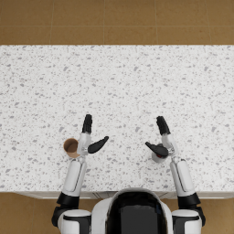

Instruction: Pick up two cups and pour the berry on the right into the cup on the left

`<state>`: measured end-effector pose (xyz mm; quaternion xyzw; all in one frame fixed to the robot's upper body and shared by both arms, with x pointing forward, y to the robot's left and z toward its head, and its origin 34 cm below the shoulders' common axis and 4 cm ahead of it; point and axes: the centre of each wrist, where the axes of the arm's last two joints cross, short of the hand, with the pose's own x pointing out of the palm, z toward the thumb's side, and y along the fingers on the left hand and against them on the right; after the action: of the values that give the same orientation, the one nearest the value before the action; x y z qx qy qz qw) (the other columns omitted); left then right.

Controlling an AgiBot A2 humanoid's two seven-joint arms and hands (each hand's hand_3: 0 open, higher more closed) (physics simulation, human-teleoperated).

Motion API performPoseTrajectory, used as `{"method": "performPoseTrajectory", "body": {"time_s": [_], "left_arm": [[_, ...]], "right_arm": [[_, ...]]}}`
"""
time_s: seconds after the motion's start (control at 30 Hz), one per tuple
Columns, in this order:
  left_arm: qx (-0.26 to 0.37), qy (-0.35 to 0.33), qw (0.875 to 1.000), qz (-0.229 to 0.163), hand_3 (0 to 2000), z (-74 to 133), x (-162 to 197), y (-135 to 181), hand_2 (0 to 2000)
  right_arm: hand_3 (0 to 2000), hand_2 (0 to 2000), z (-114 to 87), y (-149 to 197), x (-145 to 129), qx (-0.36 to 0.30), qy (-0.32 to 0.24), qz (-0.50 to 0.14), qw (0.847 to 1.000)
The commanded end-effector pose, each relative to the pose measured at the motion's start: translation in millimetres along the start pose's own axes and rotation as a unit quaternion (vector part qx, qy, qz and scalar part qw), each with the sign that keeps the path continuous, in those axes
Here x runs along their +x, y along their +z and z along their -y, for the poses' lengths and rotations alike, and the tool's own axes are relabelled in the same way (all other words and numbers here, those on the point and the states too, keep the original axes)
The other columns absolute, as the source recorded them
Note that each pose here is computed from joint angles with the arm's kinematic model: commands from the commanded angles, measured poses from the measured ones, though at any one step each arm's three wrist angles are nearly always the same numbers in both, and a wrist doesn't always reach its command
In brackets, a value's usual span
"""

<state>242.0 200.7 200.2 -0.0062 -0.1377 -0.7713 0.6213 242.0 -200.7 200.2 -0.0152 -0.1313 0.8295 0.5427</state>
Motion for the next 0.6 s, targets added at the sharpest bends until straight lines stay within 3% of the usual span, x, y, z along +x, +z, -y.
{"method": "performPoseTrajectory", "body": {"time_s": [0.03,0.43,0.6], "left_arm": [[0.0,0.0,1.0,0.0,0,0.0,0.0,0.0,0],[-0.014,-0.008,1.0,0.001,0,-0.5,4.3,-7.3,0],[0.053,-0.019,0.998,-0.012,0,20.6,-11.7,9.6,0]], "right_arm": [[0,0,0.0,0.0,0.0,0.0,0.0,0.0,1.0],[0,0,1.3,-7.2,4.3,0.013,0.009,0.004,1.0],[0,0,-24.5,13.4,14.1,-0.054,-0.016,-0.008,0.998]]}}
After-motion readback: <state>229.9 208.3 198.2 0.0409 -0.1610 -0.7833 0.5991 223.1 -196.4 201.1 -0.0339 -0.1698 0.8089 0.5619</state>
